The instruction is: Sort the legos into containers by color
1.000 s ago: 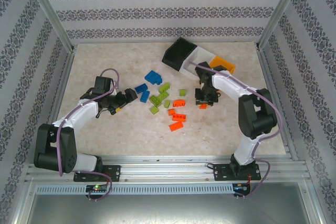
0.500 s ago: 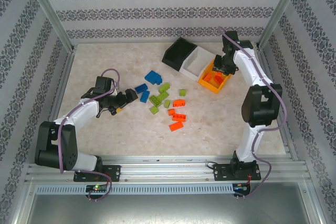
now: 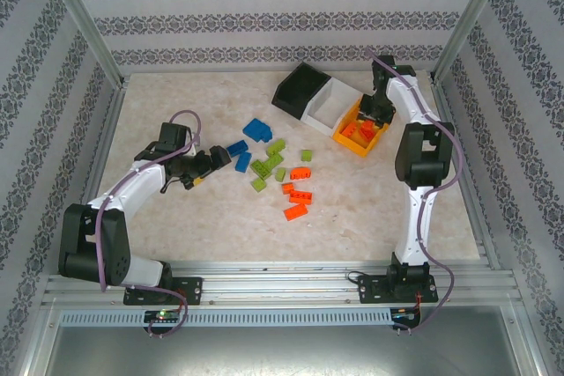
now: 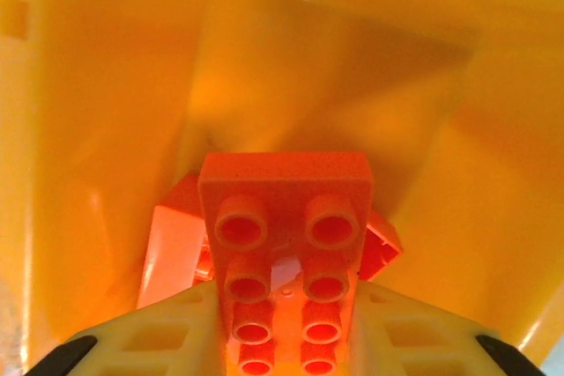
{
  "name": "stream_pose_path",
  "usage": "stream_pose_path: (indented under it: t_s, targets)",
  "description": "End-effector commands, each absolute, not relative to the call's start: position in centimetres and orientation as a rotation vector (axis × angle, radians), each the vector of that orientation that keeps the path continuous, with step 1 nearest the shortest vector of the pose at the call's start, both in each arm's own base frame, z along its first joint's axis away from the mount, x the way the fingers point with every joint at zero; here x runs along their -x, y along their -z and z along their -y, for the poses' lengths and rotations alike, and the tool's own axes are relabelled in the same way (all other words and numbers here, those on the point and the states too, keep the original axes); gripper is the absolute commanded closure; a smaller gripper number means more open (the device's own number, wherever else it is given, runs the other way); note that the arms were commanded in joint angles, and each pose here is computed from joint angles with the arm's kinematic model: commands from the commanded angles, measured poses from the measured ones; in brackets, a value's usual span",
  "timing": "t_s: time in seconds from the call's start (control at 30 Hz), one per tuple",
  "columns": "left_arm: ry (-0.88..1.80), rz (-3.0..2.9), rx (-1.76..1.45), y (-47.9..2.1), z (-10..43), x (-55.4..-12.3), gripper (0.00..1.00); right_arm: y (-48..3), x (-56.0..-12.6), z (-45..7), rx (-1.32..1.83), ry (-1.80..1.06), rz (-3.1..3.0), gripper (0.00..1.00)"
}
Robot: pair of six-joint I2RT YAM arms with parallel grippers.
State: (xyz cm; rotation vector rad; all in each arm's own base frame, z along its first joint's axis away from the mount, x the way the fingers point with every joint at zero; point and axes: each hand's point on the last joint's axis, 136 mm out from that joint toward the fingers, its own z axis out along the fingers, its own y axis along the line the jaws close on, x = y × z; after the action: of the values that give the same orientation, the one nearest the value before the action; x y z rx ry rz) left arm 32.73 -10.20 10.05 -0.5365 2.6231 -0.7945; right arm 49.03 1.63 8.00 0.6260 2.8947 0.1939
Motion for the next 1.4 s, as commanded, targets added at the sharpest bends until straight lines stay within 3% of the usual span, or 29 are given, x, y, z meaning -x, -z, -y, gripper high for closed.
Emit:
stream_pose_path:
  t_s: [0.0, 0.2, 0.47, 0.67, 0.87, 1.03, 1.17, 1.37]
  targets:
    - [0.759, -2.626, 0.53, -10.8, 9.4, -33.4, 0.0, -7.9, -49.0, -1.4, -0.604, -0.187, -2.916, 0.6]
    - [0.769, -2.607, 0.517, -11.4, 9.5, -34.1, 0.0, -10.3, -49.0, -1.2, -0.586, -0.18, -2.884, 0.42]
    - [0.812, -2.566, 0.519, -11.5, 9.7, -33.8, 0.0, -16.0, -46.3, -1.9, -0.587, -0.239, -2.793, 0.34]
    - [0.86, -2.557, 0.537, -11.0, 10.1, -33.1, 0.0, -18.8, -42.1, -4.0, -0.542, -0.338, -2.754, 0.32]
    - [0.779, -2.57, 0.546, -11.7, 9.3, -32.6, 0.01, -17.8, -38.6, -6.8, -0.482, -0.476, -2.78, 0.31]
    - [0.667, -2.651, 0.579, -12.3, 9.0, -31.5, 0.03, -15.9, -37.0, -10.6, -0.383, -0.605, -2.841, 0.31]
    - [0.505, -2.78, 0.414, -13.0, 10.1, -31.3, 0.05, -14.8, -36.7, -12.6, -0.325, -0.66, -2.863, 0.31]
    - [0.404, -2.907, 0.255, -12.0, 12.2, -34.3, 0.05, -14.1, -36.1, -13.0, -0.328, -0.661, -2.896, 0.31]
